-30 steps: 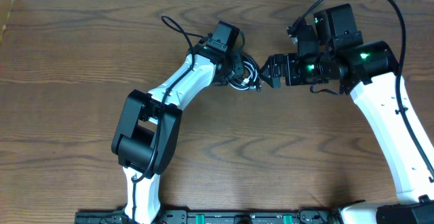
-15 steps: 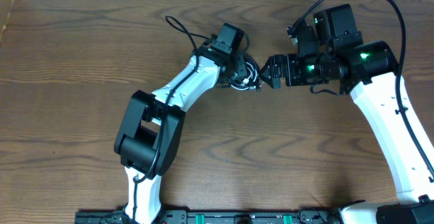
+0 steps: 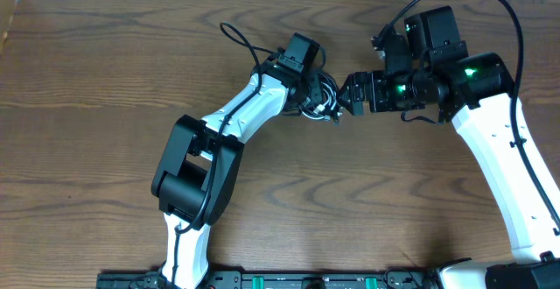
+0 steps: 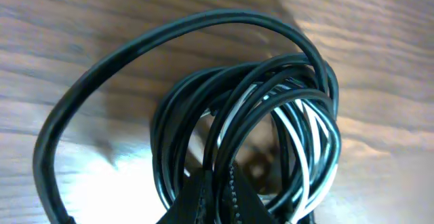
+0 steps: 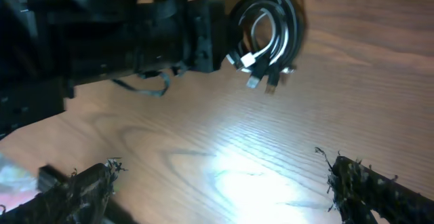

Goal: Untangle cables
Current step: 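Grasp the black and white cable coil with both grippers, then pull the grippers apart, lifting cable loops upward and outward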

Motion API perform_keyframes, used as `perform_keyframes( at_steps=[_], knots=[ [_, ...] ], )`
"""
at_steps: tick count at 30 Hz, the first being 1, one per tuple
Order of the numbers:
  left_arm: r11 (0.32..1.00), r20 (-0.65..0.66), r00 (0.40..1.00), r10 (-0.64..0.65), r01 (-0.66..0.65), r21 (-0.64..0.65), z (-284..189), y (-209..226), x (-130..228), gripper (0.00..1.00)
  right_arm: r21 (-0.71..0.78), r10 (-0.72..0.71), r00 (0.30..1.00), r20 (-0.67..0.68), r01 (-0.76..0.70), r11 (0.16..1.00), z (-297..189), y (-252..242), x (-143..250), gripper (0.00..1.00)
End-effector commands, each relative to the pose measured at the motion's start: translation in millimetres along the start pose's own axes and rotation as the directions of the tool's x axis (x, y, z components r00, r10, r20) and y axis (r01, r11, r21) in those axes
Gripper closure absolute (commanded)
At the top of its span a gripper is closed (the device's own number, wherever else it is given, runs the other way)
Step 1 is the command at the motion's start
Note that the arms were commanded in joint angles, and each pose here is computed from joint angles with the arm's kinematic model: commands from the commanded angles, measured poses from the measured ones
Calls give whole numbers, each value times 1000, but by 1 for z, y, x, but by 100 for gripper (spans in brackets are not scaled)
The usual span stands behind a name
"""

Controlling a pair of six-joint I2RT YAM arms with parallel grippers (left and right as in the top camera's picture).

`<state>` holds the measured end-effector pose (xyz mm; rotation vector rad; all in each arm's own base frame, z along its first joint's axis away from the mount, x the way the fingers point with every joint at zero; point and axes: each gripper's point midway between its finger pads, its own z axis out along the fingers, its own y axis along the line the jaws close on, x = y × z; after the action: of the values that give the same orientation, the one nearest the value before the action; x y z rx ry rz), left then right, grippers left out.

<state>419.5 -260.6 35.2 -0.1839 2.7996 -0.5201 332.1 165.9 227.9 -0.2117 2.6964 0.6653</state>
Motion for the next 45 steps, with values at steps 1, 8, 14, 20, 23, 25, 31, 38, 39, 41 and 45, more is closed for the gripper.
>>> perform_keyframes(
  at_steps=[1, 8, 14, 20, 23, 25, 31, 38, 39, 41, 45],
  knots=[
    [982, -31, 999, 26, -20, 187, -39, -42, 1, 93, 107, -4, 999, 38, 0, 994, -5, -13, -7, 1],
    [944, 93, 994, 56, -83, 319, -117, -78, -15, 93, 149, -4, 999, 46, -3, 989, -5, -21, -8, 1],
    [917, 164, 984, 68, -127, 379, -162, -94, -18, 93, 151, 21, 999, 31, -25, 988, 1, -24, -4, 1],
    [883, 190, 978, 82, -160, 441, -187, -107, -16, 92, 146, 66, 997, 35, -71, 987, 7, -26, -5, 1],
    [866, 175, 983, 59, -138, 481, -197, -114, -14, 93, 112, 59, 997, 46, -64, 992, 7, -19, -9, 1],
    [816, 141, 988, 57, -127, 564, -208, -129, -9, 93, 110, 53, 997, 48, -58, 992, 8, -18, -9, 1],
    [655, 159, 981, 110, -192, 731, -248, -166, -4, 93, 268, 120, 988, 93, -141, 953, 9, -51, -9, 1],
    [656, 157, 982, 102, -185, 732, -250, -164, -6, 93, 316, 220, 962, 163, -263, 912, 3, -82, -15, 1],
    [659, 145, 986, 85, -165, 734, -250, -163, -7, 93, 317, 227, 959, 172, -272, 909, 1, -86, -17, 1],
    [663, 117, 992, 45, -117, 739, -253, -159, -12, 92, 319, 240, 953, 187, -290, 903, -2, -92, -20, 1],
    [648, 87, 996, 13, -75, 758, -263, -152, -17, 93, 311, 290, 930, 227, -352, 883, -8, -105, -25, 1]
  ],
)
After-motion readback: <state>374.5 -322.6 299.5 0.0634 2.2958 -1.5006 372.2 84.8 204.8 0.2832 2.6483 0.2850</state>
